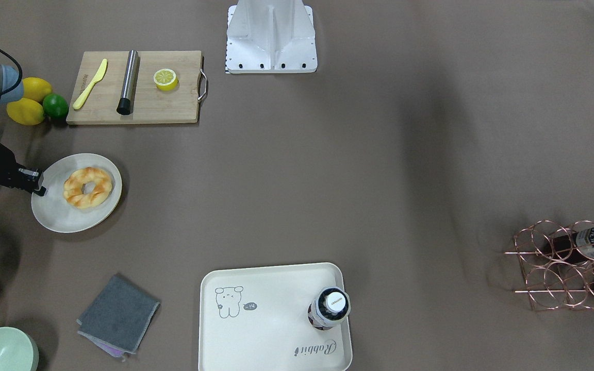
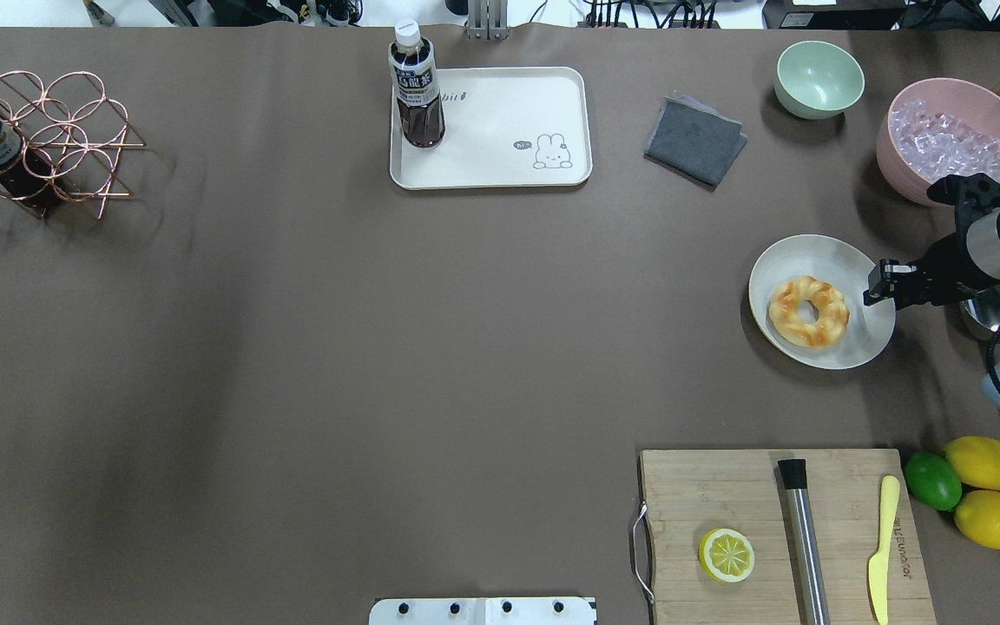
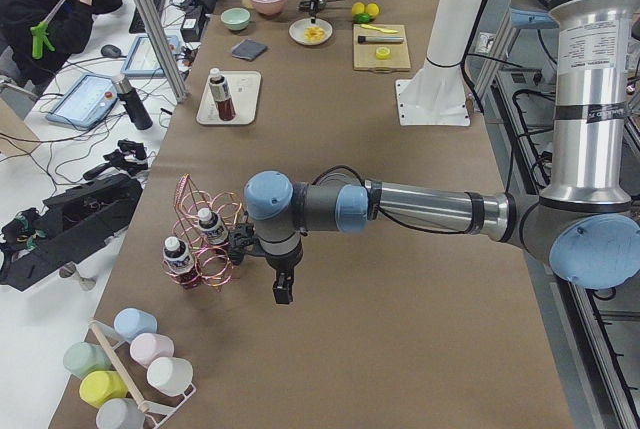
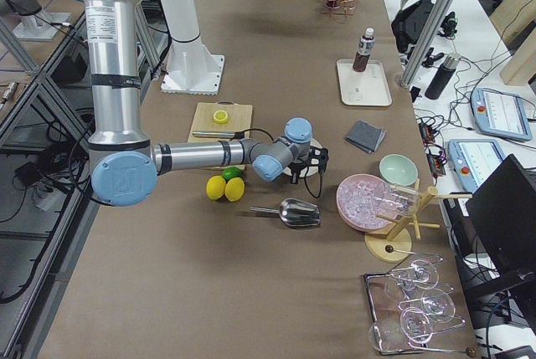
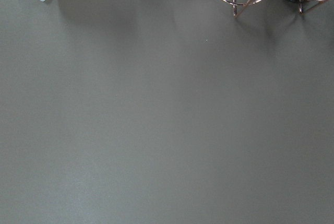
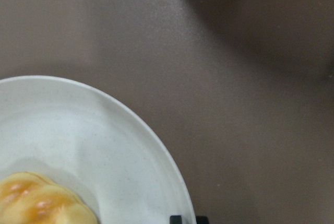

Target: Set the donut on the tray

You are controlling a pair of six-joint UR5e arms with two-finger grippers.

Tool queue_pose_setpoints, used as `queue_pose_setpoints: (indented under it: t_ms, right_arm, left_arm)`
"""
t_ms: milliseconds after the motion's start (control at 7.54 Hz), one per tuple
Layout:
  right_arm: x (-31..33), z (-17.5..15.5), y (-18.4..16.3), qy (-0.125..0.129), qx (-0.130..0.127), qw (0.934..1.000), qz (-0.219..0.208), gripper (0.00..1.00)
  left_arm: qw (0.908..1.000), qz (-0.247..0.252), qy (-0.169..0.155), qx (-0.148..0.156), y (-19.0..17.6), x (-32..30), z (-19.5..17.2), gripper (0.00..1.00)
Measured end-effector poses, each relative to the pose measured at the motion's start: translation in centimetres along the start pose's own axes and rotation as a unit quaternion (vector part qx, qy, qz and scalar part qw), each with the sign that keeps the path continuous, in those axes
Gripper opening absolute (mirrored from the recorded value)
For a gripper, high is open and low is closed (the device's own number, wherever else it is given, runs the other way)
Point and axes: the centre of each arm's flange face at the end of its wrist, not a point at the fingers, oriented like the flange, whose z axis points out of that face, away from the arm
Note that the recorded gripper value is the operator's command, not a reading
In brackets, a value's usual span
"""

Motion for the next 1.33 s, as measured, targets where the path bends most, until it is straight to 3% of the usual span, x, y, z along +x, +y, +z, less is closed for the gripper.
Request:
queue_pose_setpoints:
  t_ms: [398,796,1327]
  right_arm:
    - [-0.7,-0.5,0.6,-0.016,-0.012,0.9998,-0.005,0.0]
    - [-2.0,-4.1,-0.1,-0.07,-0.035,0.9969,-0.003,0.0]
    - [-9.9,-7.5,-2.9,-0.117,-0.016,0.9929,0.003,0.0]
  left_arm:
    - [1.0,-0.002,0.0,-0.001,0.3,-0.2,0.1,0.98]
    - [1.0,-0.002,-0.001,-0.001,0.3,-0.2,0.1,0.98]
    - [0.9998,0.002,-0.02,0.003,-0.2,-0.1,-0.4,0.98]
